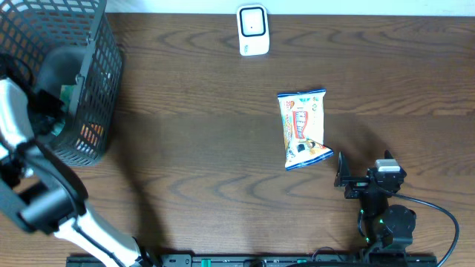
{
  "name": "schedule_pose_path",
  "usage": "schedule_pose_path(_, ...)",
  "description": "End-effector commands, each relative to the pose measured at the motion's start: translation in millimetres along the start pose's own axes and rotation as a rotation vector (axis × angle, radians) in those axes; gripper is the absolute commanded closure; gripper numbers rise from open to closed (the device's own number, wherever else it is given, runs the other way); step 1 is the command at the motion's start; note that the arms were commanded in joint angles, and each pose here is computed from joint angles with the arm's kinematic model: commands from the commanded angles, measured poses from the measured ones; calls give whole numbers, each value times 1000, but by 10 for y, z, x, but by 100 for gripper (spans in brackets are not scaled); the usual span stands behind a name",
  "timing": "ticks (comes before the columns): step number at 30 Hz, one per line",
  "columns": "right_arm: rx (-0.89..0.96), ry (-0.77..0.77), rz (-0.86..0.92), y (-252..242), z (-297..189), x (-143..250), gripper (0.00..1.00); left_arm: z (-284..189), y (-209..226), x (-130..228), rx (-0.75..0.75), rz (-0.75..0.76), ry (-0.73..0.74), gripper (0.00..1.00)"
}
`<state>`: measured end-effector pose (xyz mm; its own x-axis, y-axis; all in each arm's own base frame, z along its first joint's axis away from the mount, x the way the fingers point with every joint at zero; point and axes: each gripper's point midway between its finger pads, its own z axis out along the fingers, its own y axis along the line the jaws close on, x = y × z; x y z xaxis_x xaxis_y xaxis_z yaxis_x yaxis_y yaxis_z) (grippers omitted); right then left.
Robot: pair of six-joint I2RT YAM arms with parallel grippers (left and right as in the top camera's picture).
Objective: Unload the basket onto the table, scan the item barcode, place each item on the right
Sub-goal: 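Grasp a mint-green packet in the grey basket with the left gripper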
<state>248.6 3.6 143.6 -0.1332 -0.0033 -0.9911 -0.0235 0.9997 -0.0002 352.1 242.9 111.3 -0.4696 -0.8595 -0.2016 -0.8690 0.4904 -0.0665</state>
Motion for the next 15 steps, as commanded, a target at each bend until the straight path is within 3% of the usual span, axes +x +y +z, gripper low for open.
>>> schedule_pose_path(1, 5, 1, 11, -12, -2, 7, 1, -1090, -163, -217, 195, -117, -239, 85)
schedule_pose_path(7, 5, 1, 11, -11, -2, 7, 1, -2257, -472, -114, 542, -68, -432, 87)
schedule_pose_path(8, 5, 1, 11, -11, -2, 7, 1, -2617, -580, 25, 667, -54, -457, 87)
schedule_pose_path(10, 5, 1, 11, -11, -2, 7, 1, -2906, -694, 215, 776, -17, -456, 87)
schedule_pose_path(15, 5, 1, 11, -11, -2, 7, 1, -3295, -1084, 884, 934, 164, -390, 87)
